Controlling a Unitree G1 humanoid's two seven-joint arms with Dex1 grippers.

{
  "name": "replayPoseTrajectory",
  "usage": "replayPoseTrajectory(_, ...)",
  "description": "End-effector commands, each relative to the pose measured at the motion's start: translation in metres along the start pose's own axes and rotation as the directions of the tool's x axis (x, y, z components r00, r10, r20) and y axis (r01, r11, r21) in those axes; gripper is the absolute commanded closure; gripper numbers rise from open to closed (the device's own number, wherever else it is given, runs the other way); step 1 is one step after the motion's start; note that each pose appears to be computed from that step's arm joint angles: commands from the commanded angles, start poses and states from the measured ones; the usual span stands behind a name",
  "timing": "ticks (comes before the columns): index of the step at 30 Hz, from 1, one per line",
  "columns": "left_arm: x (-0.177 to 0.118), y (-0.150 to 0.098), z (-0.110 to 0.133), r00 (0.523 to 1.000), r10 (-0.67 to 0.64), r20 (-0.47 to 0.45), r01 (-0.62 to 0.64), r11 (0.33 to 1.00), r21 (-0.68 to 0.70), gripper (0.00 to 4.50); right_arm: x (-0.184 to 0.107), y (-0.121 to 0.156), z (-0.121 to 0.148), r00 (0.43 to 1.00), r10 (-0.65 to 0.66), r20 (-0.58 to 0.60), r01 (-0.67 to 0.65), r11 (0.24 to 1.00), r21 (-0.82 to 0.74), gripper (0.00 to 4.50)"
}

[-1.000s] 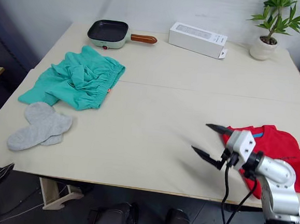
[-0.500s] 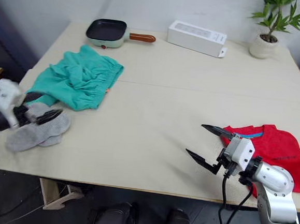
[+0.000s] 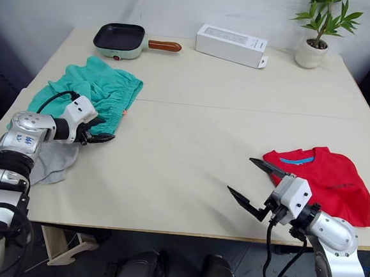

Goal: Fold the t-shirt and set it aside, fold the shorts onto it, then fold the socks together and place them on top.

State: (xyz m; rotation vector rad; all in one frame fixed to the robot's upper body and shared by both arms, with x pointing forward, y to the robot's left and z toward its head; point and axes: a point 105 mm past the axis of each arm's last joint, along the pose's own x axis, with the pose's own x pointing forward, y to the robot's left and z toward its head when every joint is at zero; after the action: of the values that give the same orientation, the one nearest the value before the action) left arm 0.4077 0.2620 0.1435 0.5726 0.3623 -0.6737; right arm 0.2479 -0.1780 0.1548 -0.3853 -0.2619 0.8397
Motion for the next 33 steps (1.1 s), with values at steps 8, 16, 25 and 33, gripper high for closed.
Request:
replayPoseTrajectory(8, 0.018, -0.013, 0.1, 0.937, -0.114, 0.33, 0.062, 0.985, 0.162, 4.47, -0.003, -0.012, 0.008, 0.998, -0.067, 0.006, 0.067, 0.996, -0.053, 0.0)
replayPoseTrajectory(16, 0.021, -0.108, 0.178, 0.744, -0.544, 0.388, 0.356, 0.814, 0.459, 4.47, -0.014, -0.036, 0.01, 0.992, -0.124, -0.022, 0.12, 0.986, -0.114, 0.0)
replayPoseTrajectory(25, 0.037, -0.204, 0.194, 0.56, -0.707, 0.432, 0.561, 0.707, 0.43, 4.23, -0.032, -0.051, 0.008, 0.986, -0.143, -0.085, 0.132, 0.983, -0.126, 0.0)
replayPoseTrajectory(33, 0.029, -0.196, 0.19, 0.567, -0.66, 0.494, 0.526, 0.751, 0.399, 1.9, -0.024, -0.042, 0.011, 0.994, -0.076, -0.079, 0.07, 0.995, -0.078, 0.0)
